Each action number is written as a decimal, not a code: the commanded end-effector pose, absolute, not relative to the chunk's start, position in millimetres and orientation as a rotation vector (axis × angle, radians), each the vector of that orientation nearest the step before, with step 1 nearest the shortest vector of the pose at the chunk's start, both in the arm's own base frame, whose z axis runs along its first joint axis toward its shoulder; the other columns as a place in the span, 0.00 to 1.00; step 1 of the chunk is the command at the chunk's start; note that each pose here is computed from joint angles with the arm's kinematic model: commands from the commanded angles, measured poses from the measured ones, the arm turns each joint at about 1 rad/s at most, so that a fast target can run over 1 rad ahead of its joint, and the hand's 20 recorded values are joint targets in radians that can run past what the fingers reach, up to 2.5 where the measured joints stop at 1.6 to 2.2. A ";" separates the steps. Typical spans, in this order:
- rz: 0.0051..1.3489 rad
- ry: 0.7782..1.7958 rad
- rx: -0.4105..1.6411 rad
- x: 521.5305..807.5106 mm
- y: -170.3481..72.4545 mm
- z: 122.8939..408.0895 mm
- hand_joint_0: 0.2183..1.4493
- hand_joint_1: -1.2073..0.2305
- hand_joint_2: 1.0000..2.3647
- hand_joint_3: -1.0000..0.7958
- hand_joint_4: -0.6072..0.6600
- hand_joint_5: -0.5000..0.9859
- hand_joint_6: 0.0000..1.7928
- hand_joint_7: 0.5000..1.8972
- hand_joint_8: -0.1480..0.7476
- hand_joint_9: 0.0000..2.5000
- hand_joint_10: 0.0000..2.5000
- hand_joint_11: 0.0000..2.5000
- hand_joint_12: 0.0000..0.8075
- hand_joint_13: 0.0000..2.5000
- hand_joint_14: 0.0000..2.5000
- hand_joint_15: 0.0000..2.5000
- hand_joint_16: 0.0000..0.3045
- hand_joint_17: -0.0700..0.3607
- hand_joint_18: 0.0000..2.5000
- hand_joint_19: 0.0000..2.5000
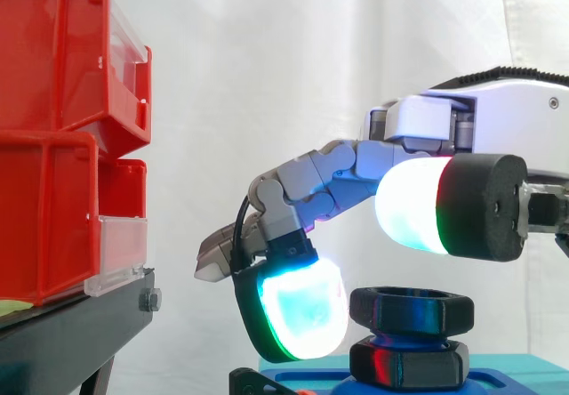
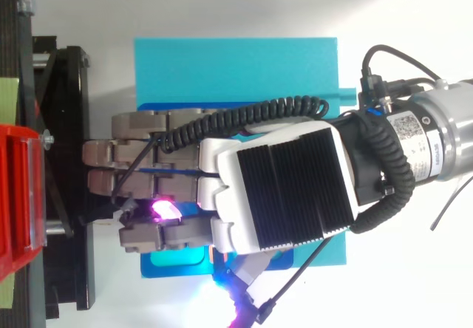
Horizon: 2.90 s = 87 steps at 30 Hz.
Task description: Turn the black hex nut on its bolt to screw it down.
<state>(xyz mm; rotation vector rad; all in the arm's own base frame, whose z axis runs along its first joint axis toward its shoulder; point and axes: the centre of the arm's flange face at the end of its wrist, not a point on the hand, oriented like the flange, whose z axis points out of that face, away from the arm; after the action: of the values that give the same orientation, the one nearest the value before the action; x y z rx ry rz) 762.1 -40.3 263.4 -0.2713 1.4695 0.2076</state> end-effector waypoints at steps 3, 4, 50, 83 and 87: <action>0.211 1.472 -0.277 760.4 -49.6 263.1 0.22 0.81 0.00 0.28 0.61 0.32 0.29 0.73 0.46 0.23 0.00 0.02 0.41 0.19 0.00 0.00 0.19 0.46 0.18 0.11; 0.214 1.470 -0.281 760.1 -52.2 263.2 0.22 0.81 0.00 0.28 0.61 0.31 0.30 0.72 0.46 0.23 0.00 0.01 0.41 0.20 0.00 0.00 0.19 0.46 0.18 0.11; 0.243 1.444 -0.327 755.3 -109.4 284.5 0.22 0.82 0.00 0.28 0.61 0.31 0.34 0.64 0.47 0.24 0.00 0.02 0.41 0.20 0.00 0.00 0.19 0.46 0.18 0.11; 0.274 1.371 -0.318 785.1 -43.8 255.2 0.23 0.81 0.00 0.28 0.56 0.32 0.34 0.68 0.44 0.26 0.00 0.02 0.40 0.21 0.00 0.00 0.18 0.46 0.19 0.11; 0.285 1.390 -0.314 783.5 -43.6 253.2 0.23 0.80 0.00 0.28 0.56 0.32 0.35 0.66 0.44 0.27 0.00 0.02 0.40 0.21 0.00 0.00 0.18 0.46 0.19 0.11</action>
<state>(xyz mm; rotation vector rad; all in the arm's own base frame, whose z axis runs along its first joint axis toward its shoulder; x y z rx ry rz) 784.5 -44.2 255.1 -0.3164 1.3760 0.2764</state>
